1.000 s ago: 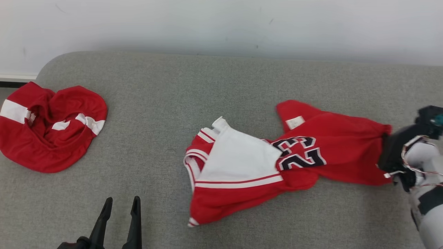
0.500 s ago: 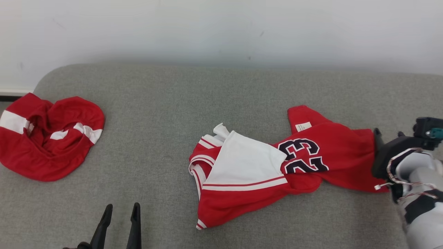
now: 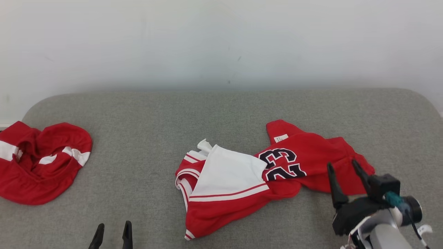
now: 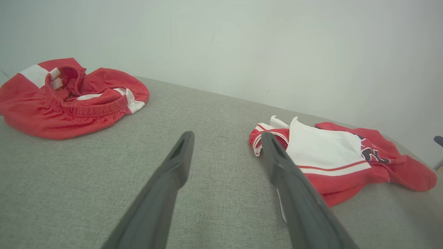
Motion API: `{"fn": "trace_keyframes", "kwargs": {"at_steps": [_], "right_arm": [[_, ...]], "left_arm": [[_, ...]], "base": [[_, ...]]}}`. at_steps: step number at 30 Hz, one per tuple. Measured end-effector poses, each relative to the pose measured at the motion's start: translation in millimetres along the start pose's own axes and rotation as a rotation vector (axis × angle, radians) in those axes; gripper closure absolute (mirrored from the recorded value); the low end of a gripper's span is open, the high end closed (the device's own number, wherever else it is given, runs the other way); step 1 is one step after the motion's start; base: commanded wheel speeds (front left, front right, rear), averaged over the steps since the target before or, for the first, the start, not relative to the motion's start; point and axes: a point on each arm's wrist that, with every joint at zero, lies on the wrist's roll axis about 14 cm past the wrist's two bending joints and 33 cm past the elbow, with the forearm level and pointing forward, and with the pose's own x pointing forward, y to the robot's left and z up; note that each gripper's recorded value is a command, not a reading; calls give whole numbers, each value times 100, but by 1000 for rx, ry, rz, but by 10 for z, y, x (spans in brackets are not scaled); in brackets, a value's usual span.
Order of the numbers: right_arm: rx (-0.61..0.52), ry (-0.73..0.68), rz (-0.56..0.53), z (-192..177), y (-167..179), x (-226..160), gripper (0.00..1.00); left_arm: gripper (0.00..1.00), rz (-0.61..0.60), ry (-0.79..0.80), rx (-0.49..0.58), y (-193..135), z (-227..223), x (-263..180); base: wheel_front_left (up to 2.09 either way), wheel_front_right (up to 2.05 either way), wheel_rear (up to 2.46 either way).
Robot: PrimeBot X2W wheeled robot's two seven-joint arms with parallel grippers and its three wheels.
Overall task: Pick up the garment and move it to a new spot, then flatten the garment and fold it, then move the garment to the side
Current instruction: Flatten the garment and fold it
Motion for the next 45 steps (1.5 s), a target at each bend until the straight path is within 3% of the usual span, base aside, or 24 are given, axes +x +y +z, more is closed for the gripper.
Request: {"fn": "trace_keyframes", "kwargs": {"at_steps": [9, 19, 35, 45], "right_arm": [[50, -10, -3, -198, 151, -604, 0], [58, 30, -59, -195, 39, -724, 0], [51, 320, -218, -493, -818, -310, 0], [50, 445, -189, -817, -780, -25, 0]], "left_arm": [[0, -34, 0, -12, -102, -4, 14], [0, -38, 9, -16, -124, -32, 41], [0, -34, 17, 2, -95, -63, 254], [0, -19, 53, 19, -6, -175, 343]], "base": [[0, 0, 0], [0, 0, 0], [0, 0, 0], [0, 0, 0]]}}
